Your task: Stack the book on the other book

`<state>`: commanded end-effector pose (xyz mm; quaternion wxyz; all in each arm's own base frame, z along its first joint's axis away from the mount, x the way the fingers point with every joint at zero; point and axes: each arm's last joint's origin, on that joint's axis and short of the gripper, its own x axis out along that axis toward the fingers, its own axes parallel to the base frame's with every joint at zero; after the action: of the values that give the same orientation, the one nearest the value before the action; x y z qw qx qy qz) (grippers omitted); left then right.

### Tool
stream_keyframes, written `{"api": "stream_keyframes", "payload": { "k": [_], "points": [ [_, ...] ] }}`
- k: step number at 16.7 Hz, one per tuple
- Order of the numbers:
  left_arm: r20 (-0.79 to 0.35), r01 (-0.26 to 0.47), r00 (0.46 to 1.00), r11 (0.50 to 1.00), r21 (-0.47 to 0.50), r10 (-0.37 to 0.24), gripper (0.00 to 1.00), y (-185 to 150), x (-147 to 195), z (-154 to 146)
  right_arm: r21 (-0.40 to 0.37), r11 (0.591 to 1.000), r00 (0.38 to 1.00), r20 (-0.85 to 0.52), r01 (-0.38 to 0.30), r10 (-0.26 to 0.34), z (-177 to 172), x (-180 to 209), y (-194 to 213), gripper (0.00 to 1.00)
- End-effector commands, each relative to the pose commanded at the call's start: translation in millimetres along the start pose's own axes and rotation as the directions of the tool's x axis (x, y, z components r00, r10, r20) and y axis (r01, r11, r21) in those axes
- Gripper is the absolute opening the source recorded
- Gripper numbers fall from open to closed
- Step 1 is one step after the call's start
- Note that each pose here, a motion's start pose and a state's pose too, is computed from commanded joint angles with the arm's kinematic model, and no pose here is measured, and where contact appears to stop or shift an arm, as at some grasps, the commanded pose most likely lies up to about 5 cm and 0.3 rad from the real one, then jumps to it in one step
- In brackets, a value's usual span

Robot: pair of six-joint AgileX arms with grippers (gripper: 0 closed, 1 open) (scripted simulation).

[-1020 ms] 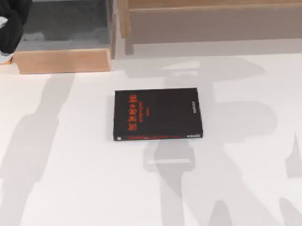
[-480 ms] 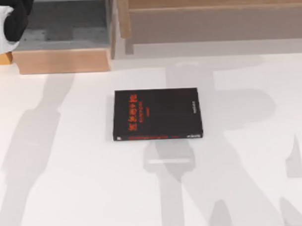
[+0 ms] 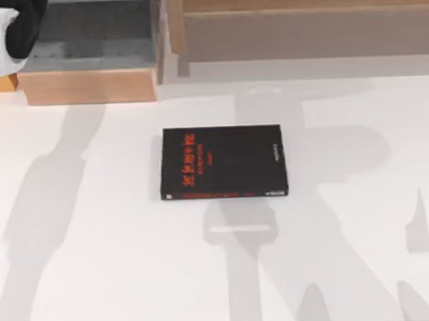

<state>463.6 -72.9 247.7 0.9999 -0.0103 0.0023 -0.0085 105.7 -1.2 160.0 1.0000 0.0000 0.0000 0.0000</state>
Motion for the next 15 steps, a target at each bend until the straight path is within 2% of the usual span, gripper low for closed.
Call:
{"api": "stream_keyframes", "payload": {
  "k": [5, 15],
  "points": [
    [0.000, 0.000, 1.000, 1.000, 0.000, 0.000, 0.02, 0.0, 0.0, 0.0, 0.000, 1.000, 1.000, 0.000, 0.000, 0.000, 0.0, 0.0, 0.0, 1.00],
    [0.001, 0.001, 1.000, 1.000, 0.001, -0.001, 0.00, -0.7, -1.1, 1.4, 0.000, 1.000, 1.000, 0.000, 0.000, 0.000, 0.0, 0.0, 0.0, 1.00]
  ]
}}
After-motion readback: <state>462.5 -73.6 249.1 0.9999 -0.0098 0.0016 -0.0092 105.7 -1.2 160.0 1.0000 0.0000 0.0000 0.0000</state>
